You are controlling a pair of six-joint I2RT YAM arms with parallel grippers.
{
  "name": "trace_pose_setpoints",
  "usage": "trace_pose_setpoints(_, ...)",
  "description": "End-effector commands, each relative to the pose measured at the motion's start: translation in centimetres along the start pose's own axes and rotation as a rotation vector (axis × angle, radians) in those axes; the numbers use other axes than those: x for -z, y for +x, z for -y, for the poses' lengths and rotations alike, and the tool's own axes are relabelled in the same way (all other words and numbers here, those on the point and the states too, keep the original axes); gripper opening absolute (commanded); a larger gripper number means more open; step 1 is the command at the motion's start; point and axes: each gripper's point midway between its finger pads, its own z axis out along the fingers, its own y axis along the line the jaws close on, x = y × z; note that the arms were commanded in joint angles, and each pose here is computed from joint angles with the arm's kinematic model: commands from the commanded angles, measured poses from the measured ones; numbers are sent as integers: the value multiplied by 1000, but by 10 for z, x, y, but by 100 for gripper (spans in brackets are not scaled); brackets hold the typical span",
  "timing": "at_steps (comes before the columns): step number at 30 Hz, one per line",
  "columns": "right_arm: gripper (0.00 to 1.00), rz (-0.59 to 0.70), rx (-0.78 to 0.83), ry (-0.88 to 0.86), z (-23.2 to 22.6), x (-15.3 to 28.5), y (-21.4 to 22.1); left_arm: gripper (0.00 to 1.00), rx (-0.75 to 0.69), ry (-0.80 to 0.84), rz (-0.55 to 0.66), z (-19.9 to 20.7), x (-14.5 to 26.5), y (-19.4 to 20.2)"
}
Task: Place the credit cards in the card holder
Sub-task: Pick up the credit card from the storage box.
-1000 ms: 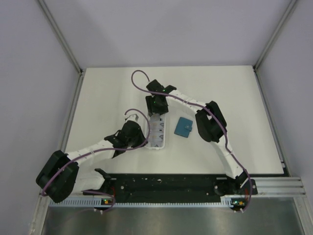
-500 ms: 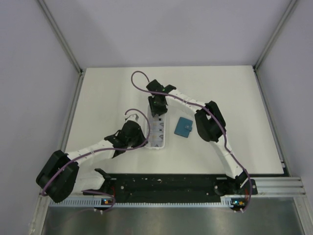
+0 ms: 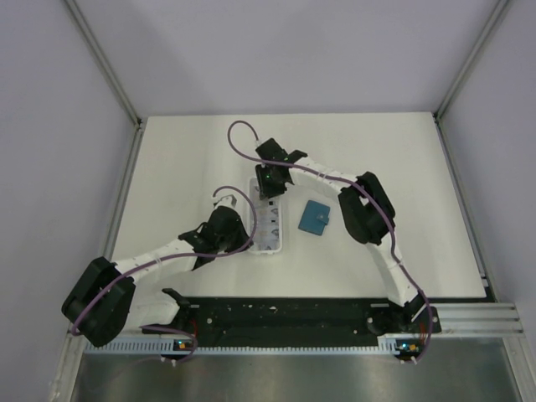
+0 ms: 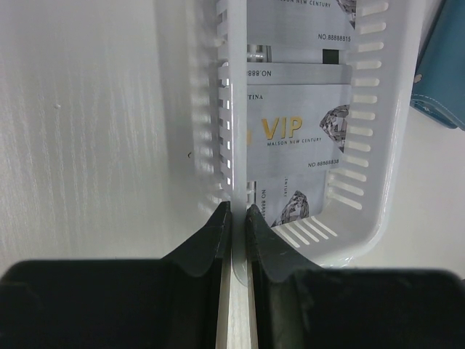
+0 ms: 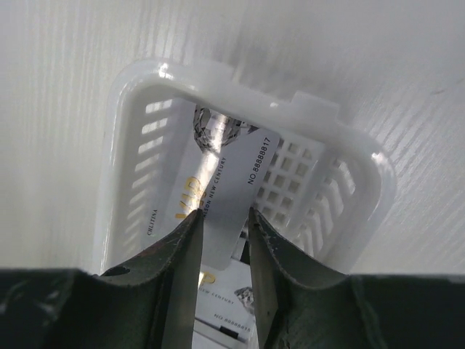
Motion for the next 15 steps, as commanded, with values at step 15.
trace_pose_setpoints(15,30,110,-58,-327,-61,45,-14,0,1,38,16,8,-4,-3)
